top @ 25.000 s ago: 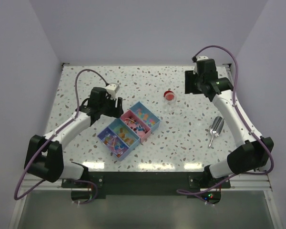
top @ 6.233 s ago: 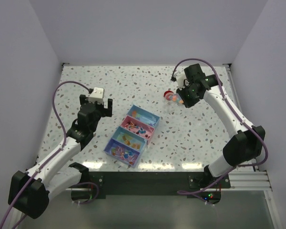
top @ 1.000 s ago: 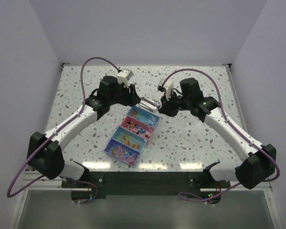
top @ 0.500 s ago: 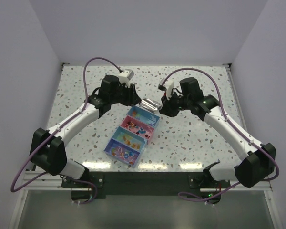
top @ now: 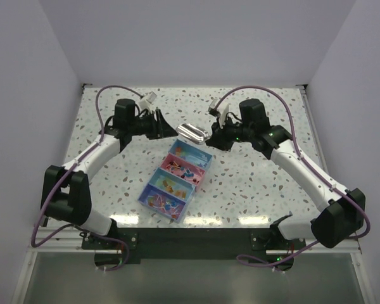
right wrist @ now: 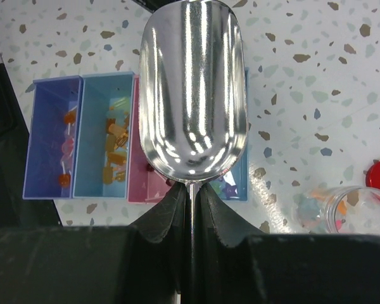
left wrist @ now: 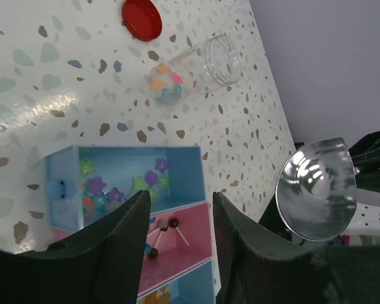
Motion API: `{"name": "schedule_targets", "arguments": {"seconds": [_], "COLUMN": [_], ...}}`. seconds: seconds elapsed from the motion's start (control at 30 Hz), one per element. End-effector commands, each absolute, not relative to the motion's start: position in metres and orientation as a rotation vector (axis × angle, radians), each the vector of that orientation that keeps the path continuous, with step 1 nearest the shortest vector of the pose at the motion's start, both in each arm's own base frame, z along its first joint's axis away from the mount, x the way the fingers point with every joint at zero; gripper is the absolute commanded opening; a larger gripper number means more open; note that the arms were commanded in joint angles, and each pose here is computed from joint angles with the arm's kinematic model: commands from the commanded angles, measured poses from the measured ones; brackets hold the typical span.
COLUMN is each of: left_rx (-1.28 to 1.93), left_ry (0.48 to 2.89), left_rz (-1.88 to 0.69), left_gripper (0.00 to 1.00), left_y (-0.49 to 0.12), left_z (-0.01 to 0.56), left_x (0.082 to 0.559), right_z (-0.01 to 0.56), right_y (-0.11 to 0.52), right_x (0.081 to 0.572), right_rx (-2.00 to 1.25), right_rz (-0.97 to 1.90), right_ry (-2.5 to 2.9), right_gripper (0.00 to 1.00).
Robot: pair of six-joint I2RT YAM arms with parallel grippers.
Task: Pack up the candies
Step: Adjust the spatula.
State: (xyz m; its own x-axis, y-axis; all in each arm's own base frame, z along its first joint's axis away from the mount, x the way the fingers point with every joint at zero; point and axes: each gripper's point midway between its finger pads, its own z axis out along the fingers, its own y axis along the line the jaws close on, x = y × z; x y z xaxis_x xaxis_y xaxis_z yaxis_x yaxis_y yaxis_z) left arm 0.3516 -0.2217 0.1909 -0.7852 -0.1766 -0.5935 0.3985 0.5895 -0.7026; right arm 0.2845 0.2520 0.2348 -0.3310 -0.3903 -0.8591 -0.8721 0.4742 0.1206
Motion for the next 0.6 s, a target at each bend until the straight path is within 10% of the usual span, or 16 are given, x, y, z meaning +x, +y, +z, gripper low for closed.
{"name": "schedule_targets", "arguments": {"seconds": [0.0,0.57], "left_rx": [0.242,-0.019], "left_ry": [2.102,1.959], "left_rz": [-1.400,-1.488], "left_gripper": [0.50,0.52], "left_y": [-0.241,-0.200], "left_z": [0.219,0.259], "left_x": [0.339,0.366], "right_z": [0.270,0.252], "right_y": [0.266,0.273], "right_x": [0.293,0.303], "right_rx": [-1.068,-1.116], "right_rz": [0.783,0.790], "right_ry": [1.748,1.765], "right_gripper": [0.00,0.00]}}
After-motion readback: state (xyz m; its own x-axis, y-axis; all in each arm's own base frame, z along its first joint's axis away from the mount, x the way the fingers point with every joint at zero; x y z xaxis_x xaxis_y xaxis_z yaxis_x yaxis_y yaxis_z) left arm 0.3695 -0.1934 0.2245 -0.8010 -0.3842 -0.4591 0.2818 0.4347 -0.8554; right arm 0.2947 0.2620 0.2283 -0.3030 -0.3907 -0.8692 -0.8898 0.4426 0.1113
